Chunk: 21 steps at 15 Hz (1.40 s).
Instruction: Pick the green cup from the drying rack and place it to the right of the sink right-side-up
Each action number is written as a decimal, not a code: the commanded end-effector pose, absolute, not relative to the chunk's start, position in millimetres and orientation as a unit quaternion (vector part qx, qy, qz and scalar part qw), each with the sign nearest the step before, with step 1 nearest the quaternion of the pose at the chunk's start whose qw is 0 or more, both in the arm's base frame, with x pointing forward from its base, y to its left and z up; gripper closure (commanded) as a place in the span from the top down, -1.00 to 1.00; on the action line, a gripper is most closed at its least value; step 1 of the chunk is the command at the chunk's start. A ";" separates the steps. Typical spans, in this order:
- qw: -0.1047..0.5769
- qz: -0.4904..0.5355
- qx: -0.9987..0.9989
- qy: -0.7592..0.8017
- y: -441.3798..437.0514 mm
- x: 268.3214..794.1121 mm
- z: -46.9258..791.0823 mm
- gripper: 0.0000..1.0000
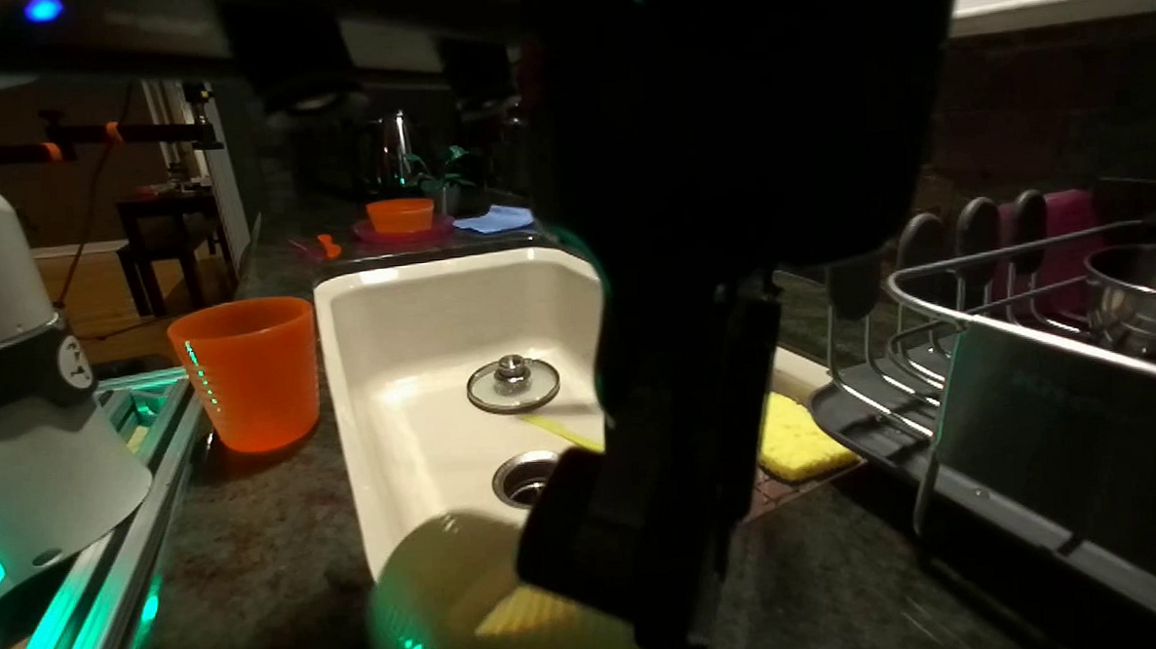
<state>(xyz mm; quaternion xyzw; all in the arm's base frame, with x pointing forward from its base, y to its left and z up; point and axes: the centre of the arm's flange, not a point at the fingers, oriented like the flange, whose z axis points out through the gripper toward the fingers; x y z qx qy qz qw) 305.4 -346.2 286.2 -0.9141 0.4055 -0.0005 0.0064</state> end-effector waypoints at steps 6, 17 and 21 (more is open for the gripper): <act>0.004 -0.015 -0.905 0.425 -344.1 305.6 287.9 -0.99; -0.186 -0.151 -0.891 0.385 -252.9 356.0 353.9 -0.99; -0.241 -0.205 -0.860 0.401 -241.1 356.2 349.3 -0.99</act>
